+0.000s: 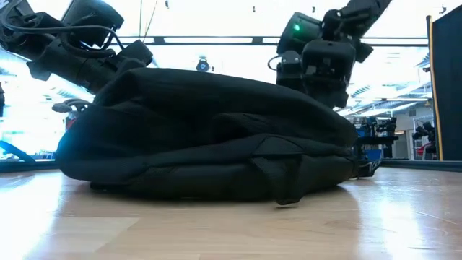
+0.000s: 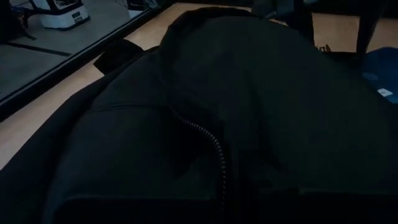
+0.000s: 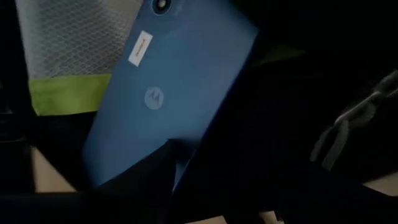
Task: Unpack backpack
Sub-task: Remove the blue cellphone from the black backpack, then remove the black charger cable from the black backpack
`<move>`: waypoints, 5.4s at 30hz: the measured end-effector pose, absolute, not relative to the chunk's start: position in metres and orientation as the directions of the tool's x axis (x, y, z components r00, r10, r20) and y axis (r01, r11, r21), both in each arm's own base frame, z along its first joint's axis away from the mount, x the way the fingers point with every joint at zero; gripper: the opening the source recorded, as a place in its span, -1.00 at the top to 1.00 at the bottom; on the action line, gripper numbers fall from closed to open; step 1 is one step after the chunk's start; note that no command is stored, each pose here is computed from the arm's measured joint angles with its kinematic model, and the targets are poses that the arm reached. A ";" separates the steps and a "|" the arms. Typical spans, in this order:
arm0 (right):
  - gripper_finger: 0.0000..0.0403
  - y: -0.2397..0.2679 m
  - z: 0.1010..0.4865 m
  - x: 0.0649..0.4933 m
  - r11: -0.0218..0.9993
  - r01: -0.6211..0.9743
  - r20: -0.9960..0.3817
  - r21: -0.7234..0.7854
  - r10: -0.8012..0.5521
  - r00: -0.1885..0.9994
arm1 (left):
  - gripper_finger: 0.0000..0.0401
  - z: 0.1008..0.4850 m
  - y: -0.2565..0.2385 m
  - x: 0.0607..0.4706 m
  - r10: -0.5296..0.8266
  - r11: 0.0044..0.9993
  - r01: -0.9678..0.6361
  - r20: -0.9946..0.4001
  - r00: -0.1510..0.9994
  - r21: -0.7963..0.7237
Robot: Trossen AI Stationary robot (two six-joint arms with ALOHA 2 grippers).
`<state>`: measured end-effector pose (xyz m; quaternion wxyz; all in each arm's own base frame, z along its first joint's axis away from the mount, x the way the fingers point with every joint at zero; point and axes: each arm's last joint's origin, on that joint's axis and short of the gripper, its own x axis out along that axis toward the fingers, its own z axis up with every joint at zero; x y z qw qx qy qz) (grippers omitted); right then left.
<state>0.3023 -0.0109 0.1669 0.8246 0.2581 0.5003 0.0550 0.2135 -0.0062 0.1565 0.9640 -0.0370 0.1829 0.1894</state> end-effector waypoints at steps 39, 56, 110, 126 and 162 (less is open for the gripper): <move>-0.08 0.008 0.151 0.305 0.767 0.063 -0.660 0.639 0.504 0.557 | 1.00 0.157 -0.006 0.214 0.352 0.925 -0.381 -0.359 0.864 -0.010; 0.93 0.012 0.138 0.324 0.702 -0.075 -0.534 0.709 0.602 0.594 | 1.00 0.157 -0.006 0.214 0.353 0.924 -0.383 -0.359 0.864 -0.013; 0.45 0.029 0.133 0.219 0.790 0.397 -0.884 -0.468 -0.421 -0.205 | 1.00 0.156 -0.006 0.213 0.352 0.924 -0.382 -0.367 0.861 -0.008; -0.23 0.075 0.183 0.257 0.861 0.238 -0.873 -0.449 -0.480 0.088 | 1.00 0.156 -0.006 0.213 0.352 0.924 -0.382 -0.367 0.861 -0.009; 0.17 0.087 0.176 0.345 0.816 -0.287 -0.798 -0.501 -0.308 0.517 | 1.00 0.156 -0.006 0.213 0.350 0.925 -0.380 -0.368 0.861 -0.009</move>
